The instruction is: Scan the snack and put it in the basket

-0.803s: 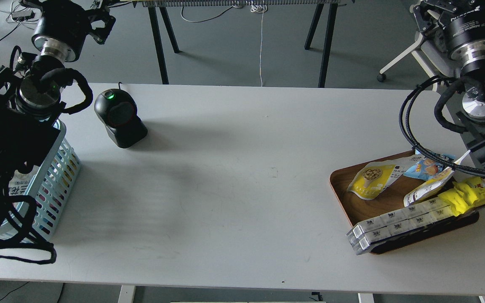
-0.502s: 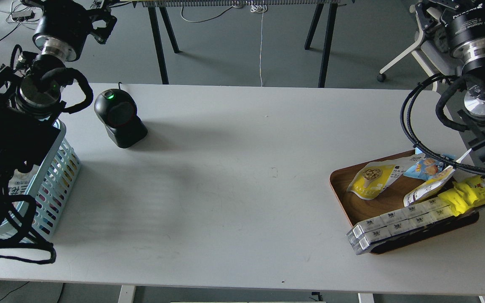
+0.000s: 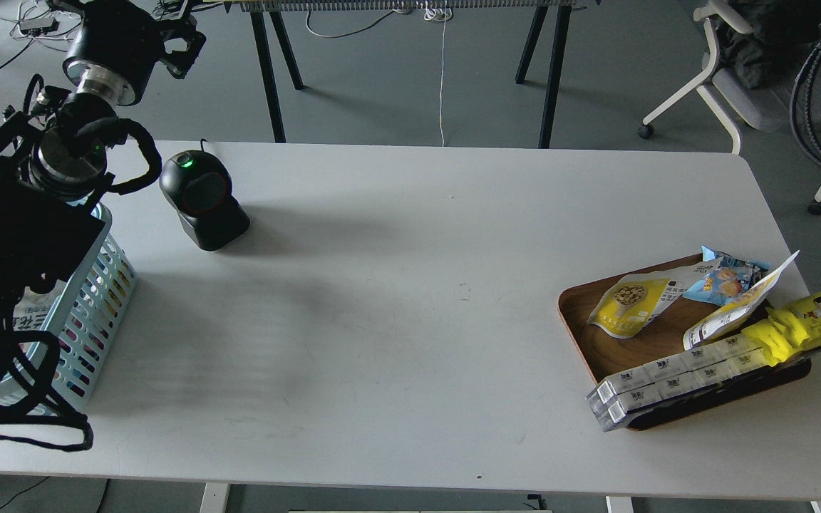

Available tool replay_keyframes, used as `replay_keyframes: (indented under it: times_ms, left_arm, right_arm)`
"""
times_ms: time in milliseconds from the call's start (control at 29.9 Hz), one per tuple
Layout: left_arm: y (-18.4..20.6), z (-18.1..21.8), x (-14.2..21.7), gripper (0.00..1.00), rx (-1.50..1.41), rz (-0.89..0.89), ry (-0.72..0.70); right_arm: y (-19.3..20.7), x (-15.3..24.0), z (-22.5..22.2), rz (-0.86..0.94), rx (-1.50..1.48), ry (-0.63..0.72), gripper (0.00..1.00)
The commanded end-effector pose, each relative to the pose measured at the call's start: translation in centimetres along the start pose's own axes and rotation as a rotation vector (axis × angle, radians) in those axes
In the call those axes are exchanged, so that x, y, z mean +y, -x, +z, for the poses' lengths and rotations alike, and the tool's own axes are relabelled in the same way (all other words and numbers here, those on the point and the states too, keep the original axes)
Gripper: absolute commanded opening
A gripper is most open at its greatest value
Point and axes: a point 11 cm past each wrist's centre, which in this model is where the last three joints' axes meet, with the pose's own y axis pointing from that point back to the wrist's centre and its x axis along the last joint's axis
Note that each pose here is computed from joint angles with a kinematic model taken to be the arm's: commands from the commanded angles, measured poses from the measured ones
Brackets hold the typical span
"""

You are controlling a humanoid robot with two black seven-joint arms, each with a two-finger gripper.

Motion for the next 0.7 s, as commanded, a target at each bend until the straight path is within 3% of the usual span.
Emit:
replay_keyframes:
  times_ms: [0, 100, 334, 669]
  left_arm:
    - [-0.3, 0.9, 0.1, 1.0, -0.008, 0.005, 0.017]
    - [-0.3, 1.1, 0.2, 1.0, -0.012, 0.007, 0.02]
    - [-0.4, 1.2, 0.2, 1.0, -0.018, 0.008, 0.015]
    - [-0.5, 1.5, 0.3, 1.0, -0.024, 0.01, 0.021]
  right_arm:
    - [5.2, -2.0, -0.7, -0.238, 0.201, 0.089, 0.99]
    - [10.2, -2.5, 0.2, -0.451, 0.343, 0.169, 0.99]
    - [17.6, -2.5, 2.3, -0.838, 0.694, 0.309, 0.99]
    - [21.0, 1.9, 6.1, -1.246, 1.206, 0.406, 0.99]
